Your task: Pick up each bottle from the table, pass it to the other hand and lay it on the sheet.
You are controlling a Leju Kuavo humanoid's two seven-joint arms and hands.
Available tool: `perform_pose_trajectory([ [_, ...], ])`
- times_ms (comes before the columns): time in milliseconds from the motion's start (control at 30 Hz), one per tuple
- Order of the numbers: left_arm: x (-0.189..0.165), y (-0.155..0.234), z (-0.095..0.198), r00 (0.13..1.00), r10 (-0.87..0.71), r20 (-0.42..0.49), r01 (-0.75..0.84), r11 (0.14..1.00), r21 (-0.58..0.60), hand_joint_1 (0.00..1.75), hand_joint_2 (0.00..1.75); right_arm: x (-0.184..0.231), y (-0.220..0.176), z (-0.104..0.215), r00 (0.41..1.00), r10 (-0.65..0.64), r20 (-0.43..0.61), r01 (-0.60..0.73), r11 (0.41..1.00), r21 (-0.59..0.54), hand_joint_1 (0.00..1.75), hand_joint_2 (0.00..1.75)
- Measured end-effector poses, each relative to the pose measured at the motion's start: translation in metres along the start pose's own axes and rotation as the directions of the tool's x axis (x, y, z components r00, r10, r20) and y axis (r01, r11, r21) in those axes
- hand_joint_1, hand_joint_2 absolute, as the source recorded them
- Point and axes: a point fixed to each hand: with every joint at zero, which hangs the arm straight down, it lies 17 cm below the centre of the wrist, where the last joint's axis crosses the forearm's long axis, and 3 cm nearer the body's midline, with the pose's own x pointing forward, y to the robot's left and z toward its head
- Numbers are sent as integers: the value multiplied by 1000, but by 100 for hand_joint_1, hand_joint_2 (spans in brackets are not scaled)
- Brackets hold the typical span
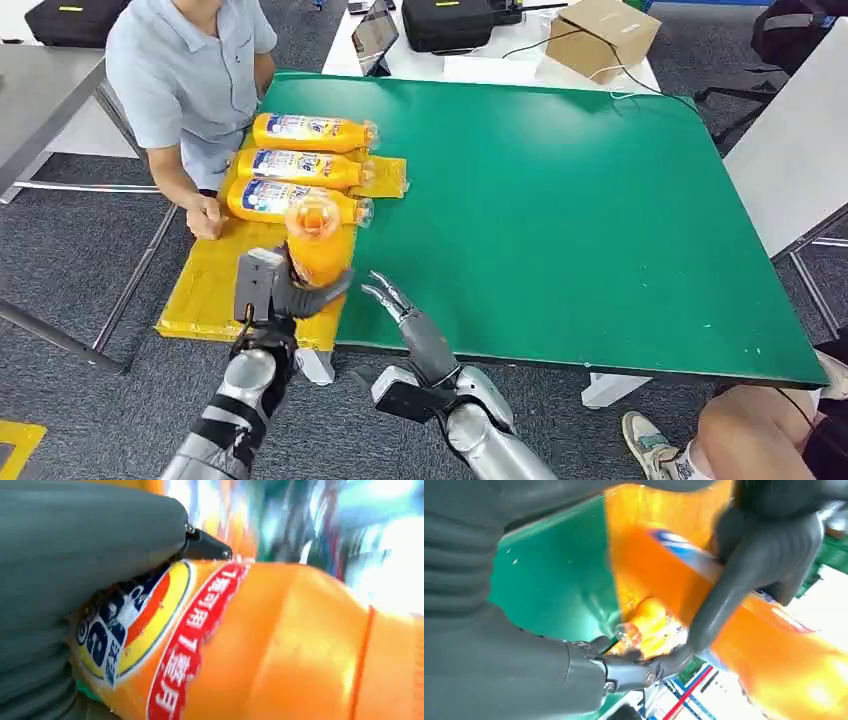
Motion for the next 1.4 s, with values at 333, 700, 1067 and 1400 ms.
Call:
perform_pose_trajectory([
  [333,-38,45,-66,837,-545,-53,543,838,-51,175,175,3,16,-4,999,-37,-6,37,999,34,0,0],
  [700,-124,19,-42,580,-811,-82,670,532,-518,175,175,4,28,-3,998,-61,-13,62,995,77,0,0],
  [1067,-140,18,-28,562,-825,-68,652,491,-578,0,175,1,28,-4,998,-66,-22,67,995,75,0,0],
  [1400,-151,1,-9,543,-840,-1,653,423,-628,0,175,2,27,-7,998,-68,-17,69,995,75,0,0],
])
